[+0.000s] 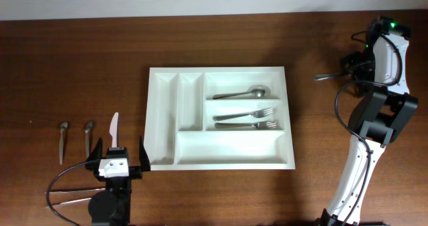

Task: Pack container
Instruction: 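Lower the right gripper and close it on the spoon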

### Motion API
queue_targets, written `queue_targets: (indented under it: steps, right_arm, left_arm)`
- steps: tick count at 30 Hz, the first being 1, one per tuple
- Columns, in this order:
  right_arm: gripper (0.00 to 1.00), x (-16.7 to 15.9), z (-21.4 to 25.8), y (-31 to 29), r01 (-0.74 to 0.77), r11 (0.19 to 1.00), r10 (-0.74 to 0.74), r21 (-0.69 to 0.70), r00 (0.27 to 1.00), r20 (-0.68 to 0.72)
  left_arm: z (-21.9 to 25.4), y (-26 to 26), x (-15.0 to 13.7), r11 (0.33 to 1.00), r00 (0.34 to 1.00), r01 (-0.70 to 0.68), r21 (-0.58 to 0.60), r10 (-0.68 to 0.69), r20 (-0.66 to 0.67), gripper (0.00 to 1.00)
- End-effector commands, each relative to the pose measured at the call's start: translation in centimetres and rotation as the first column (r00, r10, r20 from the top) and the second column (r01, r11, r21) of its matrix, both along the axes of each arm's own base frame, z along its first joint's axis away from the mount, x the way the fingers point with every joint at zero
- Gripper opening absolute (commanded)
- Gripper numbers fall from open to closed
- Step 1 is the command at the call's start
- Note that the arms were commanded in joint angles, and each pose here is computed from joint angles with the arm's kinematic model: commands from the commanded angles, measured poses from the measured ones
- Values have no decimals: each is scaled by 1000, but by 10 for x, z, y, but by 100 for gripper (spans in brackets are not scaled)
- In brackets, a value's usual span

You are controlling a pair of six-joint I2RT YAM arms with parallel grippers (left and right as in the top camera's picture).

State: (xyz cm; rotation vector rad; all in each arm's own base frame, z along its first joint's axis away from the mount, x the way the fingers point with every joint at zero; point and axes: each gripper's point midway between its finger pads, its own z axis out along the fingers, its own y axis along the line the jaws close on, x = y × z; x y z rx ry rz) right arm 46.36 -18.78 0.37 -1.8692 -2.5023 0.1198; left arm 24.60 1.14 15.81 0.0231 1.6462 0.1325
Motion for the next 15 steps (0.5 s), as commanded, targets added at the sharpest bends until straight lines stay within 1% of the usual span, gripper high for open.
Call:
queue_targets:
  steps: [1, 6, 13, 15]
  right_arm:
    - [99, -17, -17, -5, -17, 999, 12, -45, 995, -102]
    - [99, -15, -18, 2, -11, 1000, 11, -7, 996, -88]
    - [100, 18, -20, 22, -10, 993, 2, 121, 998, 65]
    - [94, 22, -20, 24, -12, 991, 1, 131, 996, 84]
  left_arm:
    - [0, 1, 0, 1000, 1000, -2, 15, 2, 0, 99]
    - [0, 1, 0, 1000, 1000, -2, 15, 2, 0, 99]
    - [0, 1, 0, 1000, 1000, -2, 15, 2, 0, 99]
    - [0, 1, 0, 1000, 1000, -2, 15, 2, 0, 99]
